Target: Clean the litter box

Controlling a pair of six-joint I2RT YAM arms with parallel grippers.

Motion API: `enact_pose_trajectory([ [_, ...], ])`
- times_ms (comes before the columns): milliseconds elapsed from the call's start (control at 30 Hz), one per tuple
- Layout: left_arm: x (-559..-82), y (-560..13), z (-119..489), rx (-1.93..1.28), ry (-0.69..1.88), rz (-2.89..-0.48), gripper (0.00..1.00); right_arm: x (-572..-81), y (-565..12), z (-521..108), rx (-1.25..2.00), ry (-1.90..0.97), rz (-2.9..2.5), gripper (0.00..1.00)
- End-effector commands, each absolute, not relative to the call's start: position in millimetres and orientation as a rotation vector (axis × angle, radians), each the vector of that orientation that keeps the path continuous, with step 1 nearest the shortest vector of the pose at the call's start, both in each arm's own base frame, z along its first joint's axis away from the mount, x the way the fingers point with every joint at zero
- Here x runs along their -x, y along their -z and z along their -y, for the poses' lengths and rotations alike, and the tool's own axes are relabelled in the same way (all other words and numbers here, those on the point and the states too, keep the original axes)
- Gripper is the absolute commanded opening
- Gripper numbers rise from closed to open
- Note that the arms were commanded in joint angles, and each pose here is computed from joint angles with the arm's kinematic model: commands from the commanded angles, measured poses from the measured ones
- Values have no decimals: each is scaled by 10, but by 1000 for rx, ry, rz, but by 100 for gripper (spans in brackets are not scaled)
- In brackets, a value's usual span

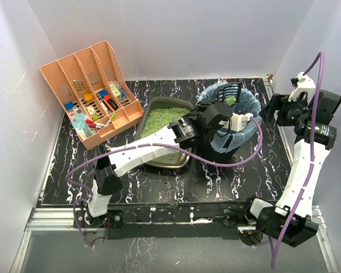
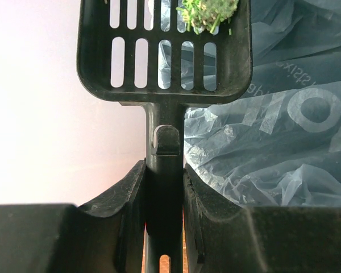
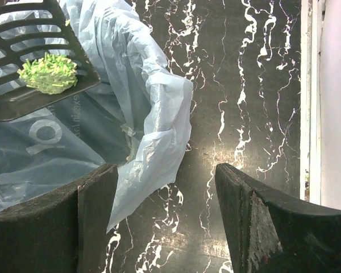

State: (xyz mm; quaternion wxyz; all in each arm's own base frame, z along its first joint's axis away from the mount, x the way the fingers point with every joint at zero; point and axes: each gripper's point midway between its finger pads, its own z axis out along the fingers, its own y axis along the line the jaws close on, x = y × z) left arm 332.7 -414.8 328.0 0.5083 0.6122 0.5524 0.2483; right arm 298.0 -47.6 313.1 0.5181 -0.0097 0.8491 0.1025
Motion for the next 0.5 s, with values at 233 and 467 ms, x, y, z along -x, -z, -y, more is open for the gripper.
enact_pose_trajectory([
  [233, -3316, -3757, 4162, -1413, -879, -1043, 0, -3039, -3309, 486, 63, -222, -1961, 75],
  [467, -3314, -3819, 4172, -1403, -936, -973, 0, -3042, -3287, 478, 65, -231, -1964, 75],
])
